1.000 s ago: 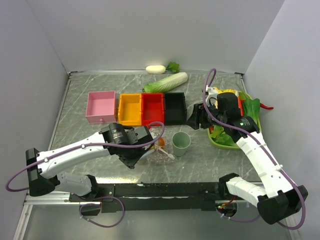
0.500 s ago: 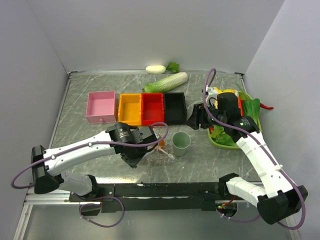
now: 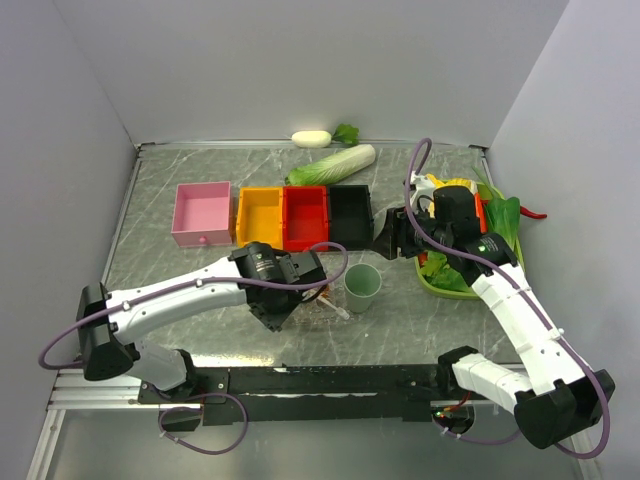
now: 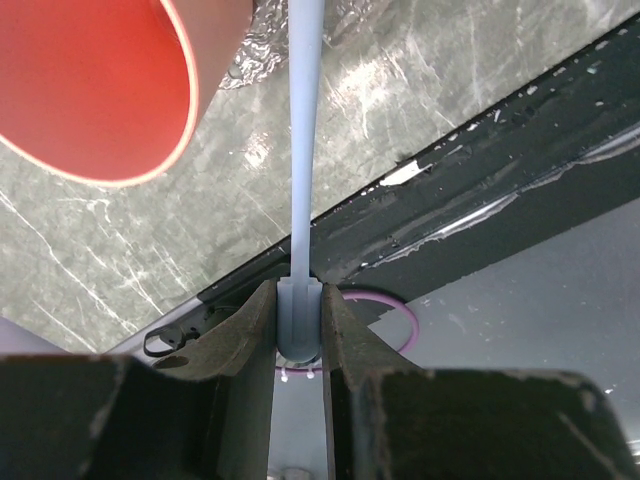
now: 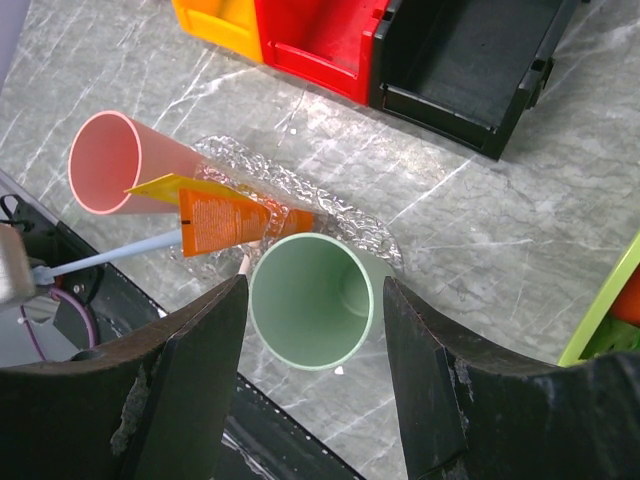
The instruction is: Prepare toiletry sets of a toothbrush and toothpaste on the tray
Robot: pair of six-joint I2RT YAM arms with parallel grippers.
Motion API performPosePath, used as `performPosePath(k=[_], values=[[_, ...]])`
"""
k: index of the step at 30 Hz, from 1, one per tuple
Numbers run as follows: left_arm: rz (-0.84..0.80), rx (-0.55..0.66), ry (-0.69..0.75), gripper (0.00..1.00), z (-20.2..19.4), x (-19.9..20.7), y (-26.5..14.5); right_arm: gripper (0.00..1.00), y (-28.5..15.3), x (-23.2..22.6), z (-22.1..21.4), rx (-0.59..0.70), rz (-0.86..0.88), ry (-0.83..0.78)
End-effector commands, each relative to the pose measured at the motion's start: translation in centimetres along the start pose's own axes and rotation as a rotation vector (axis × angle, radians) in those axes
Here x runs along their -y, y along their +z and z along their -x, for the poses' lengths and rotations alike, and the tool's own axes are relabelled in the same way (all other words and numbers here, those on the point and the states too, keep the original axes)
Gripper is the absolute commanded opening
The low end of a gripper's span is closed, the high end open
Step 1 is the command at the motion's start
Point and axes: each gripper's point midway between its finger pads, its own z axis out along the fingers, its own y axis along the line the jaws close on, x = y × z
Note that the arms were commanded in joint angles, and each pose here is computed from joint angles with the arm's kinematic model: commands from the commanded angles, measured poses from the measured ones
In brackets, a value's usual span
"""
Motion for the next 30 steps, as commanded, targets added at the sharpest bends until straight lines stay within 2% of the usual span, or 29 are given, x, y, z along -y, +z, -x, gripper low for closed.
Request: performPosePath(k=[1, 30], values=[[0.042, 0.009, 0.003, 0.01, 0.7, -0.4, -0.3, 0.64, -0.4, -0.4, 1.0, 0.049, 0.025, -0.023], [0.097, 0.005, -0.008, 0.01, 2.4, 0.0, 2.1, 0.65, -0.2, -0.4, 0.8, 0.045, 0.036, -0.019]])
